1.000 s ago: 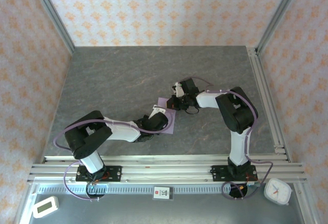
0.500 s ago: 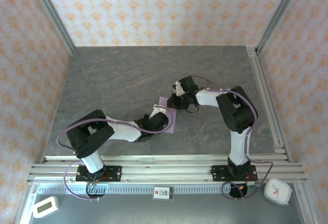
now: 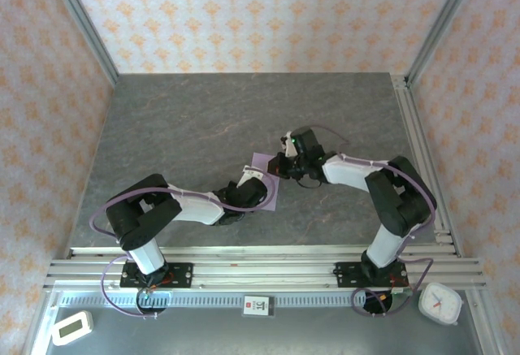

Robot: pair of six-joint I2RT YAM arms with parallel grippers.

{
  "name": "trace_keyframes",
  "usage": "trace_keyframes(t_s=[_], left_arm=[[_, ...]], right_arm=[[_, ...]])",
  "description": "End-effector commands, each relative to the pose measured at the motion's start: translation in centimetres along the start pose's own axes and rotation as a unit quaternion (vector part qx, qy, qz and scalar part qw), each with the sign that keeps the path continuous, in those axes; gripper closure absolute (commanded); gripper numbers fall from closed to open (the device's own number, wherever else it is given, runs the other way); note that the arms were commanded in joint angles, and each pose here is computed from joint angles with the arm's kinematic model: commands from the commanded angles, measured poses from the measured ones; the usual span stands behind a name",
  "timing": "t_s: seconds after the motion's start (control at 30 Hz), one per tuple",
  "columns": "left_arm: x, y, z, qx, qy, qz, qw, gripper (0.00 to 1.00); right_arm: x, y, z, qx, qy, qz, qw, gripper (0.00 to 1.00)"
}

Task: Fold a paper plane with a square sheet of paper (pick it up from the middle)
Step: Fold the triangle a second time at the center of the table.

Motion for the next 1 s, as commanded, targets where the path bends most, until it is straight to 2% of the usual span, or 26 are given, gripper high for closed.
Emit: trace_keyframes(t_s=[0.0,0.3,0.7,0.97], left_arm=[[-1.8,-0.1,-0.8,-0.008,0.042,-0.019,0.999,1.0],[-1.6,-0.4,-1.0,-0.012,0.043,-0.021,0.999,1.0],[-1.9,-0.6,-1.4,-0.016,0.049,-0.028,0.998,1.0],[-2.0,-0.6,-1.4,-0.017,0.05,-0.029,0.998,1.0]], right_arm=[[-0.3,0.9,-0.3,0.013,-0.027,-0.008,1.0,0.98],[-0.7,1.3,-2.1,0.016,-0.013,-0.009,1.0,0.99],[-3.1,-2.5,-3.2,-0.021,0.0,-0.035,0.999,1.0],[-1.2,0.4,-1.6,-0.005,-0.023,-0.011,1.0,1.0]])
Point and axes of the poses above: each hand's point on the last joint's axis, 136 mm out from that joint toward the fingers, its own z axis back along the fingers, its own y axis along the line the jaws close on, x = y × z, the point moved 9 cm from there along z, back along the fingers, and after that the axes turned 3 degrees about -z, right-handed, at the moved point
